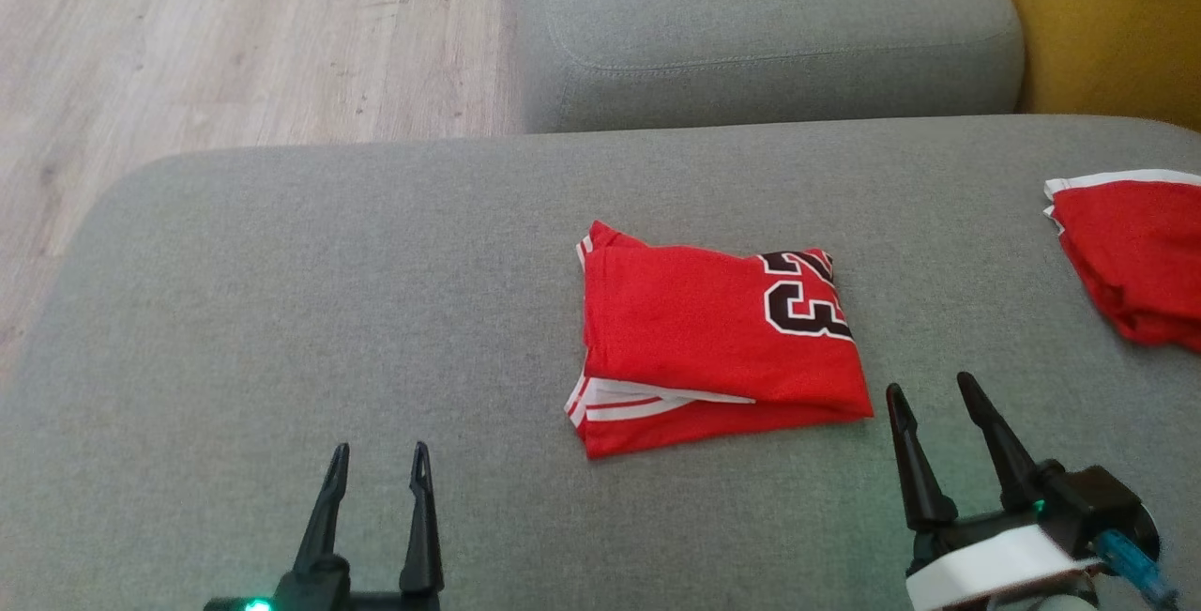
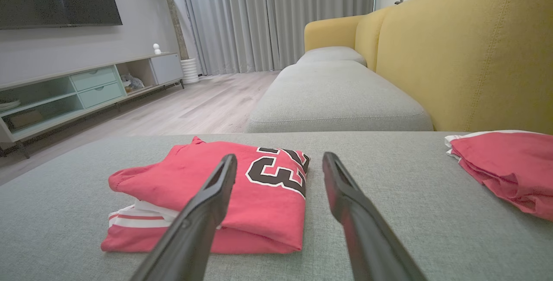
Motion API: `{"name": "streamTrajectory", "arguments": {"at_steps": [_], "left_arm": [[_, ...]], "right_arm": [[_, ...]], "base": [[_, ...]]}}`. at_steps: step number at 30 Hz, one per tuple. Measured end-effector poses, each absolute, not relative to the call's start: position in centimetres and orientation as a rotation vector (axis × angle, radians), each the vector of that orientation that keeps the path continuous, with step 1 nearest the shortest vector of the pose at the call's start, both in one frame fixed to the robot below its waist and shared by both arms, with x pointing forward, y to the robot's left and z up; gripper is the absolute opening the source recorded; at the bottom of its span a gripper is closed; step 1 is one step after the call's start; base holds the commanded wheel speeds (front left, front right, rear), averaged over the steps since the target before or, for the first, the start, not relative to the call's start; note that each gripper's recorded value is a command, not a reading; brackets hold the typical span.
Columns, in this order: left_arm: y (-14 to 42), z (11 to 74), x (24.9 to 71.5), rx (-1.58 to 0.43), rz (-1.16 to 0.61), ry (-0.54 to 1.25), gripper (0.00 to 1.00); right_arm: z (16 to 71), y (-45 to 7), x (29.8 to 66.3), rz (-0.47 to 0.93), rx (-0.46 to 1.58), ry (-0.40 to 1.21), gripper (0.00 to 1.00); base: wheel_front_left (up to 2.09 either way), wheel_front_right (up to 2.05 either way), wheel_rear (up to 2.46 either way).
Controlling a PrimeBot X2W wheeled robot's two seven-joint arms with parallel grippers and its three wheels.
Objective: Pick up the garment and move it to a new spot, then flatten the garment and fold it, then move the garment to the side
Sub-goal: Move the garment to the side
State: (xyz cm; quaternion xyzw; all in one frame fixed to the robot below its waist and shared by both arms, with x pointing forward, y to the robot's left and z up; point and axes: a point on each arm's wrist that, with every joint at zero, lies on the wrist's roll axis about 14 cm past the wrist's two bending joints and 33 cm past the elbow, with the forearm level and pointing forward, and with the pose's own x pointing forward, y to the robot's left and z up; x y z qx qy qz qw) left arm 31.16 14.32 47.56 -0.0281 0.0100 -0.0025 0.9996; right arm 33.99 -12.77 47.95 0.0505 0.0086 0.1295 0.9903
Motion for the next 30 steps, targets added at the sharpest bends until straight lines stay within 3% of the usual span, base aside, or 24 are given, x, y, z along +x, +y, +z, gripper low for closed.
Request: {"name": "streamTrajectory", "arguments": {"at_steps": [12, 21, 25, 30], "left_arm": [[14.0, 46.7, 31.8, -0.06, -0.01, 0.055, 1.0], [12.5, 45.7, 35.3, -0.064, -0.049, 0.087, 1.0], [12.1, 44.7, 36.2, -0.063, -0.064, 0.114, 1.0], [11.8, 44.3, 36.9, -0.062, -0.071, 0.123, 1.0]], "right_arm": [[44.9, -13.2, 34.8, 0.242, 0.1, 0.116, 1.0], [43.6, -12.5, 42.9, 0.242, 0.167, 0.162, 1.0], [40.9, -12.0, 44.6, 0.254, 0.168, 0.285, 1.0], [36.7, -11.5, 43.6, 0.266, 0.153, 0.47, 1.0]], "base": [[0.0, 0.0, 0.0], [0.0, 0.0, 0.0], [0.0, 0.0, 0.0], [0.0, 0.0, 0.0]]}}
